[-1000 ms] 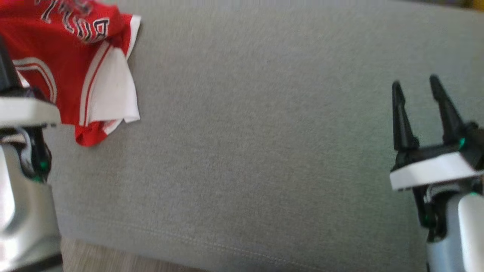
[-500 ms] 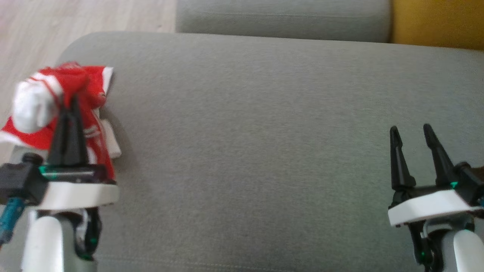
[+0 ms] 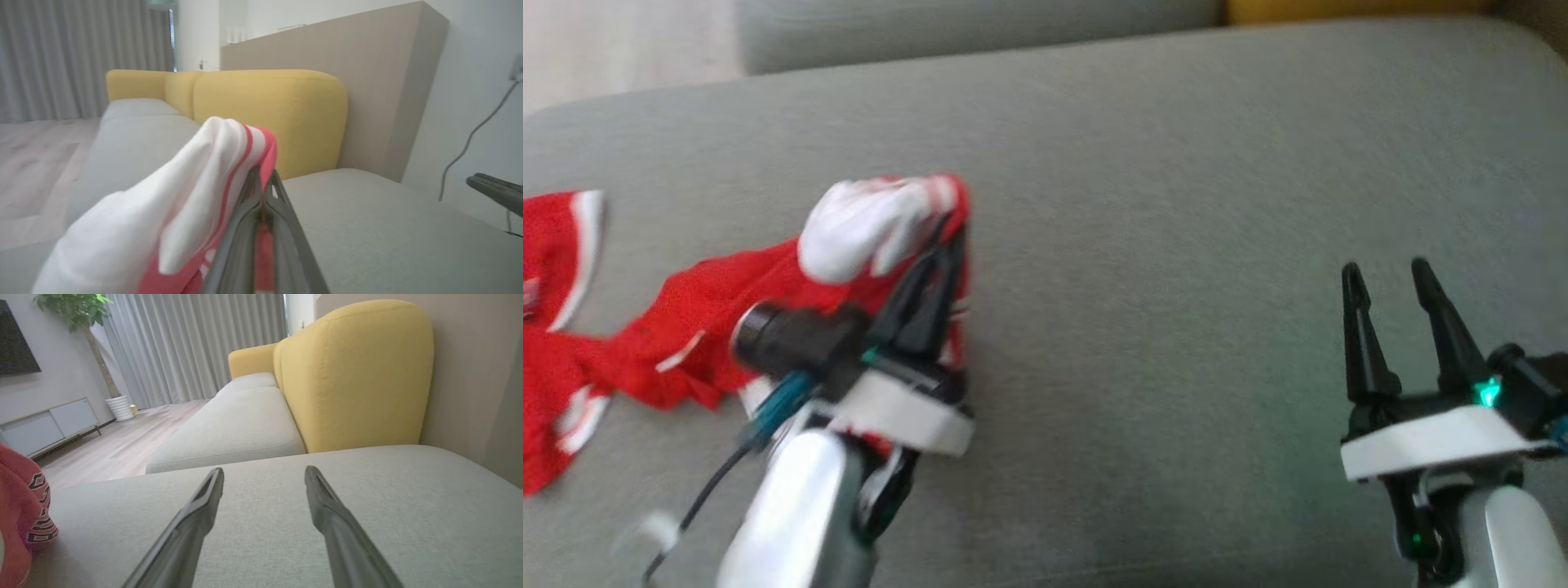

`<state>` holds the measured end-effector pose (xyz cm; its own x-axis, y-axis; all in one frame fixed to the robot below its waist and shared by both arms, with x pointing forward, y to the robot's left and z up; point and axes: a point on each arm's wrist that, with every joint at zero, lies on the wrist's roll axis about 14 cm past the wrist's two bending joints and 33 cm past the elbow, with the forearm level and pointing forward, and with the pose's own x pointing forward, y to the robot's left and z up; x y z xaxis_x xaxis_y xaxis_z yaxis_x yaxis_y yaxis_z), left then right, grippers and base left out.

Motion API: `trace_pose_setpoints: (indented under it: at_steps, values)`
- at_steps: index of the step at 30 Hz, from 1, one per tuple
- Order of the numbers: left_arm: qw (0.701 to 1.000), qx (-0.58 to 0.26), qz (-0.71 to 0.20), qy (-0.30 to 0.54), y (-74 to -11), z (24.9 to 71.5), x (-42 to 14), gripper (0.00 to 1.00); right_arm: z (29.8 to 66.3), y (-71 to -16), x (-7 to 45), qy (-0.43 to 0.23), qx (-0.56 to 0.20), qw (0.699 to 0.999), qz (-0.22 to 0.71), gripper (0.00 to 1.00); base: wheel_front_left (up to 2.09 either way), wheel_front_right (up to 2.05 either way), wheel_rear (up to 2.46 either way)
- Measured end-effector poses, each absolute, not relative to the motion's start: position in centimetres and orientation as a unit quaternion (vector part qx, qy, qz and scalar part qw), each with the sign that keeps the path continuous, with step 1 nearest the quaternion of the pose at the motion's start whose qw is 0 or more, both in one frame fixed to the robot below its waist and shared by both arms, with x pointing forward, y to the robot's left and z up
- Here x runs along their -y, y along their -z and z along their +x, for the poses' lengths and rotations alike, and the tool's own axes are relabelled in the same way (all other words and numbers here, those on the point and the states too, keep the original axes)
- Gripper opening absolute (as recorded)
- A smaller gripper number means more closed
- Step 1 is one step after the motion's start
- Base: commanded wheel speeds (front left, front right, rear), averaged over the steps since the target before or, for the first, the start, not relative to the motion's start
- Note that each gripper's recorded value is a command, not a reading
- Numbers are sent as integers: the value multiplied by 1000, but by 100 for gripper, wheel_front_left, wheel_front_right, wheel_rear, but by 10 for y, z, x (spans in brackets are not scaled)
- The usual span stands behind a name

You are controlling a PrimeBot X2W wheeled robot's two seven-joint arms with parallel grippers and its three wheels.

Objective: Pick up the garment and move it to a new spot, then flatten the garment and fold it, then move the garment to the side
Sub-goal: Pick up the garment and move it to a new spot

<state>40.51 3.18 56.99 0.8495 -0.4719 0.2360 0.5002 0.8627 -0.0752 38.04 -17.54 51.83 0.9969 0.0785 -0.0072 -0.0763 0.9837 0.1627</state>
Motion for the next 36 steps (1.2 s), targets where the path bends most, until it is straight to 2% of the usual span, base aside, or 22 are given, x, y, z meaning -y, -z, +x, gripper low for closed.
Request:
trace_pose_setpoints:
  at_steps: [10, 15, 22, 23, 24, 25, 31, 36]
  values:
    - [888, 92, -72, 445, -559, 425, 104, 0, 382, -504, 216, 27, -10, 996, 90, 100, 0, 0, 0]
    - [860, 12, -51, 507, -503, 419, 147, 0, 377, -482, 233, 58, -34, 994, 90, 100, 0, 0, 0]
    - [828, -76, -34, 555, -439, 399, 172, 0, 378, -467, 245, 78, -48, 992, 87, 100, 0, 0, 0]
    - [827, -80, -35, 555, -438, 399, 172, 17, 378, -465, 244, 77, -51, 992, 87, 100, 0, 0, 0]
    - [827, -78, -36, 556, -439, 400, 172, 84, 379, -464, 244, 76, -52, 992, 88, 100, 0, 0, 0]
    - [828, -75, -39, 555, -441, 400, 172, 100, 380, -465, 242, 74, -50, 992, 89, 100, 0, 0, 0]
    - [837, -49, -50, 542, -462, 398, 160, 100, 386, -472, 230, 52, -39, 994, 92, 100, 0, 0, 0]
    - [862, -22, -60, 504, -480, 402, 140, 100, 392, -480, 218, 31, -31, 995, 89, 100, 0, 0, 0]
